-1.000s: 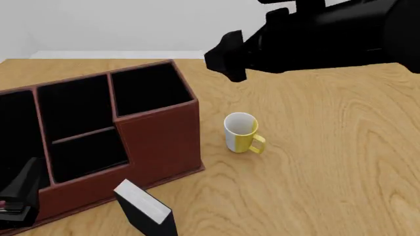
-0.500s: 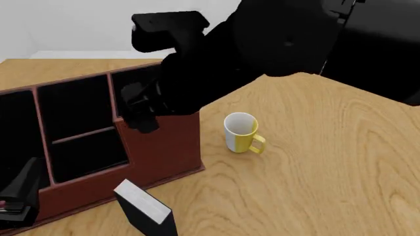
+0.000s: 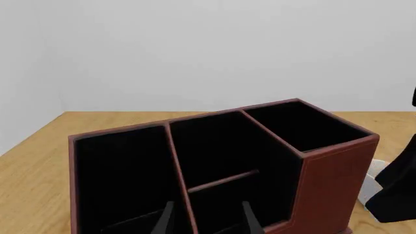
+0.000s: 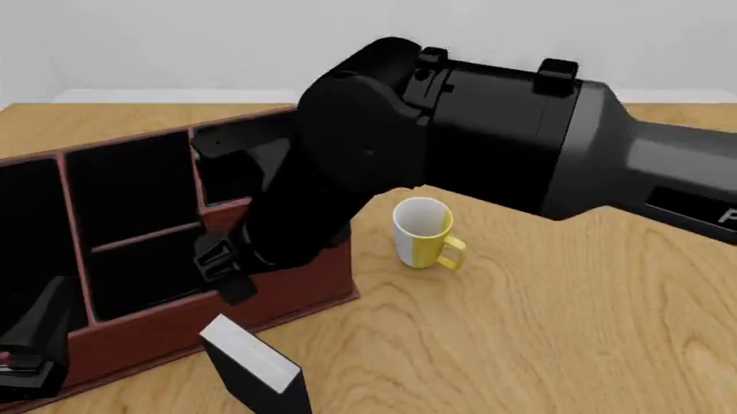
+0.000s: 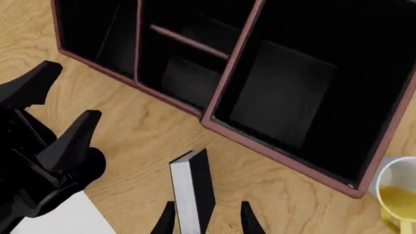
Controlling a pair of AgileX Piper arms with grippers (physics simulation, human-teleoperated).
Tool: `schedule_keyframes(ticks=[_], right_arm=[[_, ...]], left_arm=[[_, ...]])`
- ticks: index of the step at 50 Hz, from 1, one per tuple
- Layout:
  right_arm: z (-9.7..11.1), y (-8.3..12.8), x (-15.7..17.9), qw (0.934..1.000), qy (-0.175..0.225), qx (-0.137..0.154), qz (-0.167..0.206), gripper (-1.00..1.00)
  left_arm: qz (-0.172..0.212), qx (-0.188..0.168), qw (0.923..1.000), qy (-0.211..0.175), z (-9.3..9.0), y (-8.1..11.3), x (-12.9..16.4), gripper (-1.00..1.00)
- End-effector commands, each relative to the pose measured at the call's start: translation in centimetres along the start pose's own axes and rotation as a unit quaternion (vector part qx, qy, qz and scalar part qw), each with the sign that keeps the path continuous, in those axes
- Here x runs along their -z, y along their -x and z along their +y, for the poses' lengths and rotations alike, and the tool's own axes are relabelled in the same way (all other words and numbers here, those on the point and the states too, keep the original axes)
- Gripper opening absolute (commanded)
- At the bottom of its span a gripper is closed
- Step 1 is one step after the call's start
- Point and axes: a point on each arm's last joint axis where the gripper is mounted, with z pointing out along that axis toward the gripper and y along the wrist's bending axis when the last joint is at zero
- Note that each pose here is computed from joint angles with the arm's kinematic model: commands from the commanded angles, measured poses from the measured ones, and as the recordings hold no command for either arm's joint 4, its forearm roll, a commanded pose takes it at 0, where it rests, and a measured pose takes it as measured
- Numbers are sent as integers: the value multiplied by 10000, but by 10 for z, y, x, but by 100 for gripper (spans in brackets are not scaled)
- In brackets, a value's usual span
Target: Pick up the book and place it in the front compartment of the caddy.
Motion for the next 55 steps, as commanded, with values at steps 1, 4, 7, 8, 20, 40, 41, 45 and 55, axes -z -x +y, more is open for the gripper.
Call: schedule_keyframes(ticks=[1,4,7,8,20,40,41,45,55], right_arm=[[10,-25,-15,9993,-6,-103,358,100],[10,-30,-17,9991,-7,-146,399,100],[12,-37,-20,9988,0,-200,439,100],[12,-40,-22,9987,4,-251,441,100],[22,-60,-30,9979,61,-287,572,100],[12,-68,-58,9955,-105,154,930,100],[11,-67,-59,9953,-112,192,943,100],[14,-72,-64,9949,-98,241,973,100],[17,-76,-72,9949,-82,237,977,100]], left_arm=[[0,0,10000,0,0,0,0,100],[0,0,10000,0,0,0,0,100],[0,0,10000,0,0,0,0,100],[0,0,10000,0,0,0,0,100],[0,0,10000,0,0,0,0,100],[0,0,10000,0,0,0,0,100],[0,0,10000,0,0,0,0,100],[0,0,10000,0,0,0,0,100],[0,0,10000,0,0,0,0,100]])
